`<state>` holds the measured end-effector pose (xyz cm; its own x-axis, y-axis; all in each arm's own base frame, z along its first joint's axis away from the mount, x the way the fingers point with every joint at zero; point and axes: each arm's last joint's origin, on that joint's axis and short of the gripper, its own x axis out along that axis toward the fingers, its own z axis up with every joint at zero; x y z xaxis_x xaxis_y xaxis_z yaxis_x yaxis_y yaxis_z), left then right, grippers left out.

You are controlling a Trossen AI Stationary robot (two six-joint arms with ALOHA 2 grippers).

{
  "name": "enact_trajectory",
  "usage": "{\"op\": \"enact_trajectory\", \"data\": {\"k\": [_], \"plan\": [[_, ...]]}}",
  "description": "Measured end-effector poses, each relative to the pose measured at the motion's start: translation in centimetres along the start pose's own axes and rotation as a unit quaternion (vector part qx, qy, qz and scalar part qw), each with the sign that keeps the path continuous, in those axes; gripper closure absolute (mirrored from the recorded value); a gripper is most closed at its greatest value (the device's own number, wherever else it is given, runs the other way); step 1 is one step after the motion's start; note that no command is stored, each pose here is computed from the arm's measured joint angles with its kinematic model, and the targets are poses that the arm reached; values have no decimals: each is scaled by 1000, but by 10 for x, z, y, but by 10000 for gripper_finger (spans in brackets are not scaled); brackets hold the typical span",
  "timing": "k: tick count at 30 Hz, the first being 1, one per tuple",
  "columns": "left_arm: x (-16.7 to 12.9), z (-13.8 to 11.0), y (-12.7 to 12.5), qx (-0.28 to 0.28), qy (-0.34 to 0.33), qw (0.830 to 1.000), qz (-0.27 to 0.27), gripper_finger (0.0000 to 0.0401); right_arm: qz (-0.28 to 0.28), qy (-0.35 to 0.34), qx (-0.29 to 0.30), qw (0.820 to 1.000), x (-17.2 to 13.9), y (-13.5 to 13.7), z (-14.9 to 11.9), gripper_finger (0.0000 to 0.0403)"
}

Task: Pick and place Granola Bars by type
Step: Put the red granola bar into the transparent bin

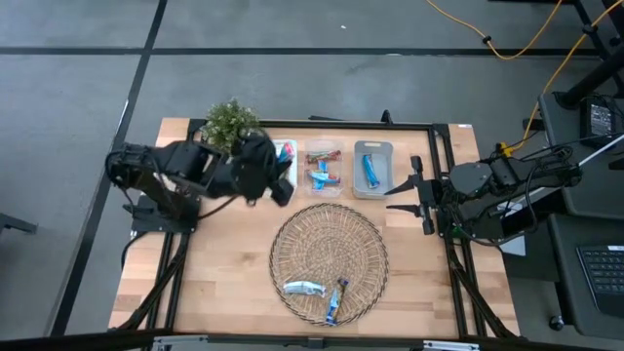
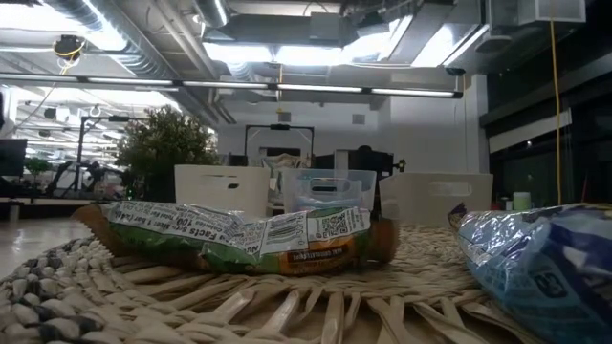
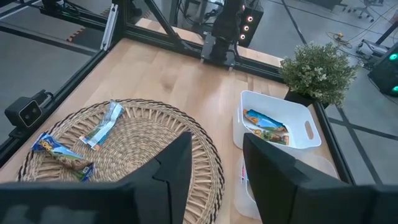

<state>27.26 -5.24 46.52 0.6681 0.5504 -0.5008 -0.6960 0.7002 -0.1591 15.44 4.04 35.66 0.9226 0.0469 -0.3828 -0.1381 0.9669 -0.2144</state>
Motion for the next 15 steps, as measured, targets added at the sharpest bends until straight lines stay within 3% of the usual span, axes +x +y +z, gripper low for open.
{"op": "enact_trajectory", "data": {"k": [9,15], "plan": [[51,65,38,8,-79,997,-26,389,0,0,2,1000,0,0,0,256],[63,80,57,5,-86,996,-37,388,1,0,3,1000,0,0,0,256]]}}
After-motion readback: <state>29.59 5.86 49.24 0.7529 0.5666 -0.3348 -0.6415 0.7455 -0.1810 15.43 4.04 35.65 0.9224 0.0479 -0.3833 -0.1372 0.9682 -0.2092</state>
